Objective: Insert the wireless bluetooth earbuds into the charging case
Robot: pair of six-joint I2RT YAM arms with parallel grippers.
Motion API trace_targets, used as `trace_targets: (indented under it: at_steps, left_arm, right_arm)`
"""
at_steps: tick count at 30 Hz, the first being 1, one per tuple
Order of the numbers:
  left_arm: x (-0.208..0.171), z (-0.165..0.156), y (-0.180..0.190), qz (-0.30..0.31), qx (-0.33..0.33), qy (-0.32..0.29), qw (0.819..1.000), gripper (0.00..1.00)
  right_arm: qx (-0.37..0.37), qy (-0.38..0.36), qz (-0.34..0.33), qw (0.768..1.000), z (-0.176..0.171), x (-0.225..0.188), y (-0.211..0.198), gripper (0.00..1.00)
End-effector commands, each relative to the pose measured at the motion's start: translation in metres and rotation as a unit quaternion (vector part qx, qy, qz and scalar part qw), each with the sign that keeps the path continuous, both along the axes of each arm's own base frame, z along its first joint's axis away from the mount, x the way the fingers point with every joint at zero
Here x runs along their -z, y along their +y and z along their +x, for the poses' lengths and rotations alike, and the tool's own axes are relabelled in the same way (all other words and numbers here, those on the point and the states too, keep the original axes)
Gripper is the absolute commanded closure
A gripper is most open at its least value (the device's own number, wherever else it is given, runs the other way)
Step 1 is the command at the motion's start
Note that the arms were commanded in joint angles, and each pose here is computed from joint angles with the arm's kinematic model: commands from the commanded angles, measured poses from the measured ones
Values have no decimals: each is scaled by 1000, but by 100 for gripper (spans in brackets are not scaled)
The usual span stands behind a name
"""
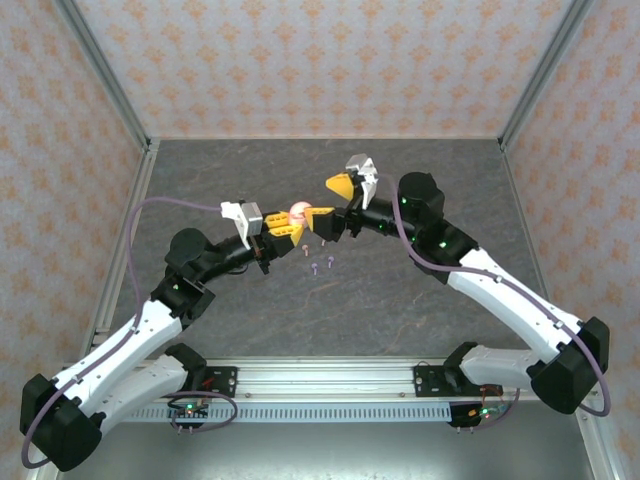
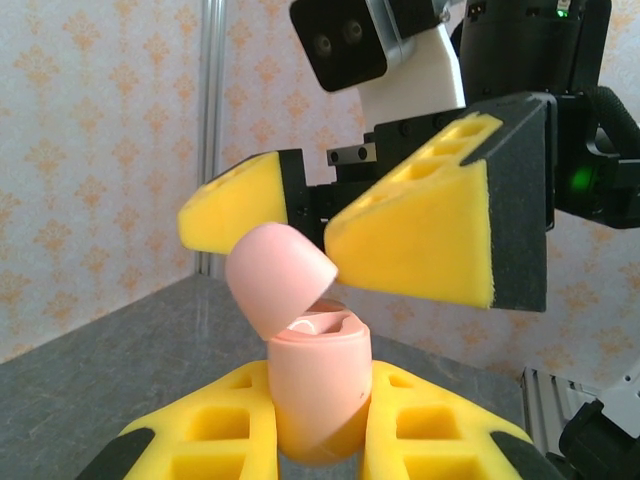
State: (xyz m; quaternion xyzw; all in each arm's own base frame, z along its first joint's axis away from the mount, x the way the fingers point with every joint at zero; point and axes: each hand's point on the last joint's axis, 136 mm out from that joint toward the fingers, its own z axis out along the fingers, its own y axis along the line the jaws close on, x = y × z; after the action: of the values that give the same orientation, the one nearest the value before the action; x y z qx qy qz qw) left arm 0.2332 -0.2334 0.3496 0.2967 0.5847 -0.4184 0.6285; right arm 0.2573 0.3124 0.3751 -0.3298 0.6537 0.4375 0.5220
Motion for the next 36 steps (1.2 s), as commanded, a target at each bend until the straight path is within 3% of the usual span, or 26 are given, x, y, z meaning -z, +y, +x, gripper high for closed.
trace_targets:
  at_steps: [1,16,25,36]
  left_arm:
    - [-9,-6,-3,2,11,-22,1000,100]
    - [-1,-2,-2,14,-1,-16,1000,100]
    - [0,1,0,15,-11,-11,1000,100]
    - [3,3,2,16,-20,-9,1000,100]
  right_arm:
    - [6,-10,-5,1000,7,-7,3,5]
    - [11,7,4,1000,2,-25,-7,6]
    - [148,54,-36,987,26,-2,-52,7]
    - [297,162,-108,935,59,77,-96,7]
